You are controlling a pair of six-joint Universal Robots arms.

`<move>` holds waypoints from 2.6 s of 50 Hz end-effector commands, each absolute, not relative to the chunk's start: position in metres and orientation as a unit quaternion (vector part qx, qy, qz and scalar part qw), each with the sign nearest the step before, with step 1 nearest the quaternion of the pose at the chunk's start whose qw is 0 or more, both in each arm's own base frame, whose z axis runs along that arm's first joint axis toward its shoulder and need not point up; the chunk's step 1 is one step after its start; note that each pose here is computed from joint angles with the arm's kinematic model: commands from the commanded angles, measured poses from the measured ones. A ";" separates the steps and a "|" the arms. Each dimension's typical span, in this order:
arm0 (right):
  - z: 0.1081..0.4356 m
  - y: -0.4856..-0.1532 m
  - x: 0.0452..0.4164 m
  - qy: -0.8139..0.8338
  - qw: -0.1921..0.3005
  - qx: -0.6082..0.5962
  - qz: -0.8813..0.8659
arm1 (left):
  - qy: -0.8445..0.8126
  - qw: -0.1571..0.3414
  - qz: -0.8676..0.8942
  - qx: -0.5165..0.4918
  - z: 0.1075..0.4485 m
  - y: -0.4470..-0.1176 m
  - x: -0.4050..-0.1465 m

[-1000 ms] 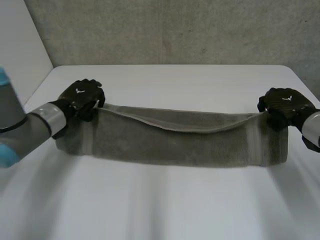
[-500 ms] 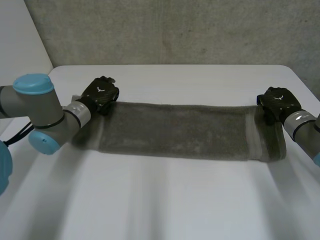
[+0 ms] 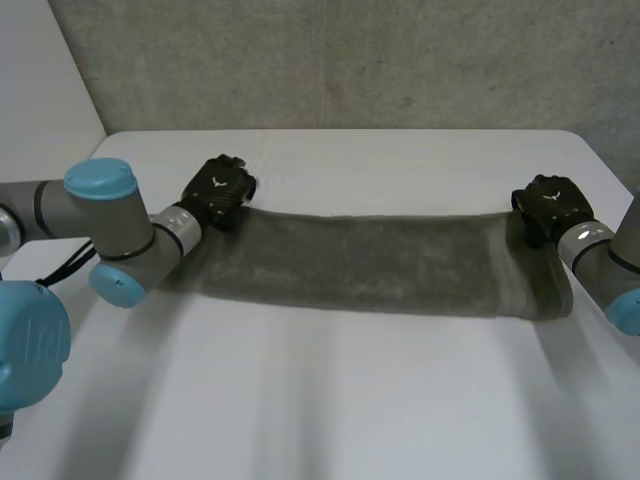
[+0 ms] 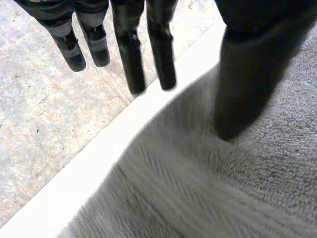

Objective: Fold the towel.

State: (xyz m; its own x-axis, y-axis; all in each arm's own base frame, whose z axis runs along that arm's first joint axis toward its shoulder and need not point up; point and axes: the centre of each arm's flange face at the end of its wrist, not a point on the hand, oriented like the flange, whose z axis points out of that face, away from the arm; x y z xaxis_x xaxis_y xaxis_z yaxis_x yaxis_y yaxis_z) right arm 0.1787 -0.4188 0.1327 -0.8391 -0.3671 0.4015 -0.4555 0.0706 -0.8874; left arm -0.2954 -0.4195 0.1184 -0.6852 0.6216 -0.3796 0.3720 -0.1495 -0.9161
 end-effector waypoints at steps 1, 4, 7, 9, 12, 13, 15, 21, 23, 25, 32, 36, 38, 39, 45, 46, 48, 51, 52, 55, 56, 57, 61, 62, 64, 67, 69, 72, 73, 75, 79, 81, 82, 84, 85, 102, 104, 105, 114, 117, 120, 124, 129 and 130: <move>0.151 -0.415 0.180 -0.719 0.036 0.282 0.634 | -0.646 0.089 0.656 -0.380 0.130 -0.414 -0.294; 0.168 -0.408 0.179 -0.711 0.037 0.279 0.644 | -0.640 0.081 0.667 -0.372 0.148 -0.410 -0.291; 0.196 -0.391 0.178 -0.698 0.041 0.277 0.659 | -0.618 0.075 0.693 -0.364 0.180 -0.393 -0.284; 0.203 -0.384 0.177 -0.695 0.041 0.278 0.662 | -0.612 0.074 0.699 -0.363 0.189 -0.385 -0.282; 0.218 -0.365 0.174 -0.690 0.042 0.279 0.667 | -0.613 0.073 0.699 -0.362 0.201 -0.367 -0.275; 0.222 -0.356 0.174 -0.692 0.042 0.278 0.665 | -0.613 0.073 0.699 -0.362 0.201 -0.367 -0.275; 0.223 -0.346 0.173 -0.696 0.041 0.281 0.659 | -0.621 0.075 0.693 -0.359 0.209 -0.348 -0.267; 0.202 -0.309 0.170 -0.753 0.011 0.296 0.587 | -0.647 0.088 0.672 -0.349 0.206 -0.318 -0.254; 0.196 -0.304 0.167 -0.763 0.009 0.301 0.572 | -0.667 0.095 0.657 -0.340 0.199 -0.303 -0.245; 0.183 -0.299 0.162 -0.771 0.011 0.320 0.551 | -0.674 0.097 0.650 -0.336 0.196 -0.296 -0.242; 0.153 -0.300 0.153 -0.786 0.015 0.342 0.514 | -0.689 0.104 0.635 -0.334 0.188 -0.275 -0.236; 0.144 -0.307 0.149 -0.785 0.025 0.347 0.513 | -0.694 0.105 0.629 -0.334 0.184 -0.271 -0.235; 0.137 -0.314 0.145 -0.779 0.037 0.352 0.518 | -0.694 0.105 0.629 -0.334 0.184 -0.271 -0.235; 0.137 -0.314 0.145 -0.779 0.037 0.352 0.518 | -0.694 0.105 0.629 -0.334 0.184 -0.271 -0.235; 0.126 -0.322 0.143 -0.775 0.043 0.358 0.518 | -0.693 0.105 0.630 -0.333 0.185 -0.271 -0.235; 0.125 -0.324 0.143 -0.775 0.044 0.358 0.519 | -0.693 0.105 0.630 -0.333 0.185 -0.271 -0.235; 0.125 -0.325 0.143 -0.773 0.045 0.359 0.521 | -0.693 0.105 0.631 -0.333 0.185 -0.271 -0.235; 0.124 -0.328 0.143 -0.770 0.047 0.359 0.525 | -0.693 0.105 0.631 -0.333 0.186 -0.271 -0.235; 0.121 -0.329 0.143 -0.771 0.046 0.359 0.524 | -0.692 0.105 0.632 -0.333 0.186 -0.271 -0.235; 0.120 -0.329 0.143 -0.770 0.046 0.360 0.524 | -0.692 0.104 0.633 -0.332 0.187 -0.271 -0.235; 0.119 -0.329 0.143 -0.771 0.045 0.360 0.524 | -0.690 0.104 0.635 -0.332 0.189 -0.271 -0.235; 0.119 -0.329 0.143 -0.771 0.045 0.360 0.523 | -0.690 0.104 0.635 -0.332 0.189 -0.271 -0.235; 0.117 -0.329 0.143 -0.772 0.044 0.361 0.521 | -0.687 0.104 0.639 -0.330 0.192 -0.270 -0.235; 0.116 -0.329 0.143 -0.772 0.045 0.362 0.521 | -0.687 0.104 0.639 -0.330 0.192 -0.270 -0.235; 0.116 -0.329 0.144 -0.772 0.044 0.362 0.520 | -0.687 0.105 0.641 -0.327 0.194 -0.270 -0.234; 0.116 -0.329 0.144 -0.771 0.043 0.364 0.521 | -0.687 0.106 0.642 -0.324 0.196 -0.270 -0.233; 0.117 -0.329 0.144 -0.770 0.040 0.365 0.522 | -0.688 0.106 0.642 -0.322 0.195 -0.271 -0.232; 0.120 -0.331 0.145 -0.764 0.038 0.369 0.528 | -0.687 0.105 0.644 -0.321 0.197 -0.271 -0.231; 0.123 -0.333 0.142 -0.762 0.041 0.367 0.532 | -0.687 0.105 0.644 -0.321 0.197 -0.271 -0.231; 0.127 -0.337 0.135 -0.763 0.050 0.359 0.536 | -0.686 0.102 0.646 -0.318 0.199 -0.273 -0.229; 0.154 -0.356 0.093 -0.751 0.111 0.329 0.562 | -0.685 0.099 0.649 -0.315 0.201 -0.273 -0.227; 0.164 -0.362 0.085 -0.740 0.128 0.331 0.571 | -0.685 0.098 0.651 -0.314 0.202 -0.274 -0.226; 0.164 -0.362 0.084 -0.740 0.128 0.331 0.571 | -0.684 0.096 0.652 -0.313 0.204 -0.274 -0.225; 0.190 -0.372 0.080 -0.712 0.148 0.335 0.599 | -0.684 0.095 0.653 -0.311 0.204 -0.275 -0.224; 0.190 -0.372 0.080 -0.712 0.148 0.335 0.599 | -0.684 0.093 0.655 -0.308 0.205 -0.276 -0.222; 0.295 -0.322 0.263 -0.534 0.001 0.416 0.736 | -0.686 0.099 0.660 -0.290 0.211 -0.277 -0.218; 0.284 -0.310 0.288 -0.528 -0.023 0.434 0.730 | -0.686 0.098 0.660 -0.289 0.211 -0.278 -0.218; 0.275 -0.300 0.311 -0.521 -0.046 0.449 0.724 | -0.686 0.098 0.660 -0.289 0.211 -0.278 -0.218; 0.195 -0.246 0.410 -0.489 -0.131 0.519 0.689 | -0.688 0.096 0.660 -0.287 0.211 -0.279 -0.216; 0.177 -0.233 0.432 -0.476 -0.145 0.526 0.690 | -0.688 0.095 0.660 -0.286 0.211 -0.280 -0.216; 0.152 -0.225 0.446 -0.476 -0.156 0.539 0.677 | -0.689 0.094 0.660 -0.285 0.210 -0.281 -0.215; 0.134 -0.219 0.453 -0.480 -0.162 0.549 0.666 | -0.690 0.092 0.660 -0.283 0.210 -0.282 -0.214; 0.130 -0.222 0.452 -0.491 -0.149 0.541 0.667 | -0.689 0.092 0.661 -0.282 0.211 -0.283 -0.213; 0.133 -0.224 0.451 -0.495 -0.141 0.535 0.670 | -0.688 0.092 0.663 -0.282 0.211 -0.284 -0.213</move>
State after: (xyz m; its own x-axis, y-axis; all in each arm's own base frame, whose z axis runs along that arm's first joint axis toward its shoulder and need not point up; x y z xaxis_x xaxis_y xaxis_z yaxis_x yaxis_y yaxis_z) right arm 0.4529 -0.2190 0.1346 -0.3540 -0.7371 0.5757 -0.3124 -0.4870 -0.8156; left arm -0.2136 -0.2819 0.2104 -0.8227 0.5119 -0.2472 0.2688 -0.0329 -0.9626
